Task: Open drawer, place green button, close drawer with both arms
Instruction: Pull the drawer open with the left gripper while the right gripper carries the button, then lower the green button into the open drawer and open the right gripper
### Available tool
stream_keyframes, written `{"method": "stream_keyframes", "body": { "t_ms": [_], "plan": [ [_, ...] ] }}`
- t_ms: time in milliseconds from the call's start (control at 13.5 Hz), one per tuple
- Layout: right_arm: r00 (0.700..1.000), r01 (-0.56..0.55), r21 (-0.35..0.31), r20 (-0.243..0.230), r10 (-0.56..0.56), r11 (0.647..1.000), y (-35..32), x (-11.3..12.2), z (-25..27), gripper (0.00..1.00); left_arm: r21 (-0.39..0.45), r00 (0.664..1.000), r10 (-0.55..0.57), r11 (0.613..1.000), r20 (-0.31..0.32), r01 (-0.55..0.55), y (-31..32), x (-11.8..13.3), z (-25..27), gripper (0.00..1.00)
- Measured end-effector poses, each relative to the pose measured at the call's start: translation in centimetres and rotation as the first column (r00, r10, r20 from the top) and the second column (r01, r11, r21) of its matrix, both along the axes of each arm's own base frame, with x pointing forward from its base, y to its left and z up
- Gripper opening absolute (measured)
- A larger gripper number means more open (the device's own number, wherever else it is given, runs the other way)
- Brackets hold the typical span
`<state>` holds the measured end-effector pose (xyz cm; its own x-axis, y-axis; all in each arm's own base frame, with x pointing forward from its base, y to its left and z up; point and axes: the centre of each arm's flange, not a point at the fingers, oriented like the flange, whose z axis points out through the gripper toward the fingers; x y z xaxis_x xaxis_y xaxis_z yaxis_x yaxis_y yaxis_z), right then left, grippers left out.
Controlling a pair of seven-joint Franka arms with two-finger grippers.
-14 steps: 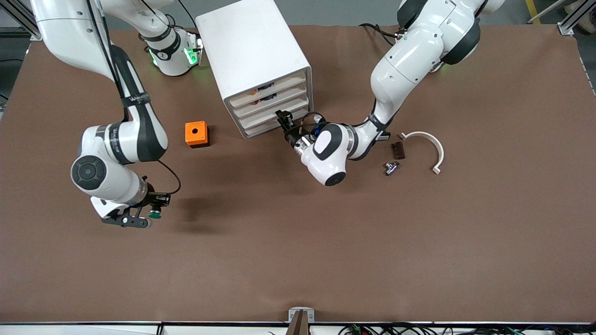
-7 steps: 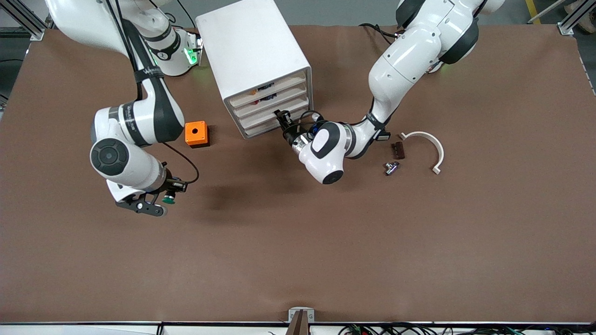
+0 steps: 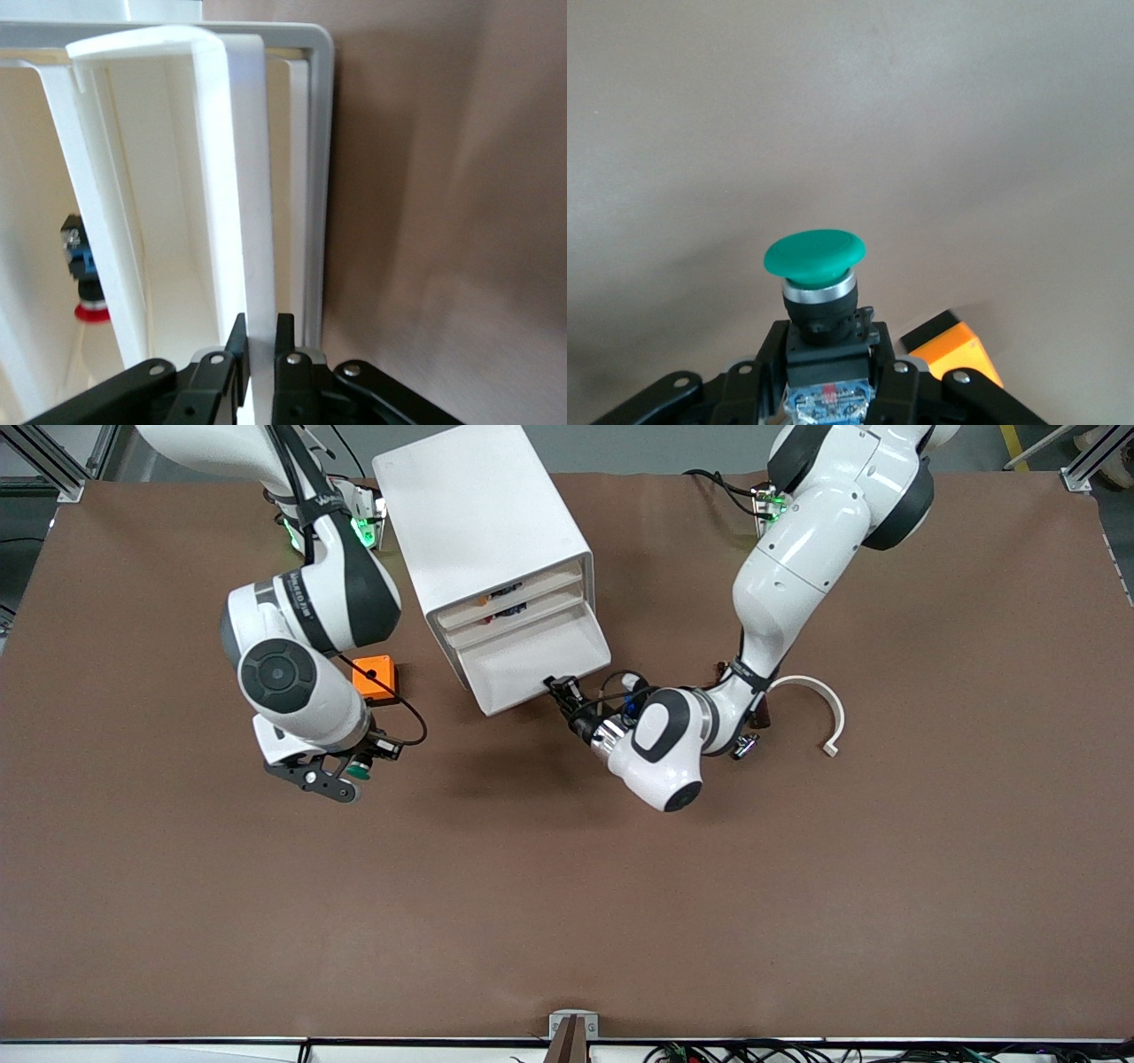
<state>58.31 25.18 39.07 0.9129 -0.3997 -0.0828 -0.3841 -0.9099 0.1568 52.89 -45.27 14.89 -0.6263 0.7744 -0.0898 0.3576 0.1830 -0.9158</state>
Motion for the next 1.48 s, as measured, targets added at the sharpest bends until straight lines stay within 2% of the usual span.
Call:
{"method": "stream_keyframes", "body": {
  "t_ms": [295, 443, 517, 664, 738, 886, 960, 1181, 1477],
  "plan": [
    [0.986, 0.169, -0.047, 0.019, -0.168, 0.985, 7.5, -3.9, 1.6, 0.41, -0.025, 0.999, 0.027, 0.999, 0.034, -0.026, 1.8, 2.0, 0.5, 0.14],
    [0.967, 0.254, -0.059, 0.04, -0.252, 0.965, 11.5, -6.4, 1.7, 0.41, -0.033, 0.998, 0.039, 0.999, 0.053, -0.037, 2.2, 2.8, 0.8, 0.3],
    [0.957, 0.29, -0.05, 0.03, -0.289, 0.956, 12.9, -7.5, 1.6, 0.41, -0.037, 0.997, 0.043, 0.998, 0.058, -0.041, 2.4, 3.1, 0.9, 0.42],
    [0.935, 0.351, 0.0, -0.044, -0.351, 0.936, 14.0, -8.3, 1.6, 0.41, -0.049, 0.996, 0.054, 0.998, 0.074, -0.051, 3.0, 3.9, 1.4, 0.63],
    [0.926, 0.375, 0.015, -0.066, -0.373, 0.927, 14.0, -8.2, 1.6, 0.41, -0.063, 0.994, 0.058, 0.997, 0.094, -0.052, 3.3, 4.6, 1.9, 0.74],
    [0.895, 0.444, 0.027, -0.064, -0.442, 0.896, 14.3, -8.2, 1.2, 0.41, -0.103, 0.984, 0.05, 0.994, 0.17, -0.033, 4.4, 6.2, 2.9, 0.97],
    [0.882, 0.47, 0.032, -0.053, -0.468, 0.882, 15.0, -8.6, 0.7, 0.41, -0.132, 0.975, 0.049, 0.991, 0.216, -0.02, 5.6, 7.3, 3.2, 1.0],
    [0.857, 0.515, 0.054, -0.023, -0.515, 0.855, 17.6, -10.7, -1.7, 0.41, -0.197, 0.941, 0.055, 0.98, 0.334, 0.012, 10.4, 10.3, 3.3, 1.0],
    [0.822, 0.566, 0.083, 0.009, -0.569, 0.82, 19.7, -12.7, -5.5, 0.41, -0.12, 0.897, -0.054, 0.986, 0.439, 0.118, 13.0, 11.3, 3.4, 1.0]
  ]
}}
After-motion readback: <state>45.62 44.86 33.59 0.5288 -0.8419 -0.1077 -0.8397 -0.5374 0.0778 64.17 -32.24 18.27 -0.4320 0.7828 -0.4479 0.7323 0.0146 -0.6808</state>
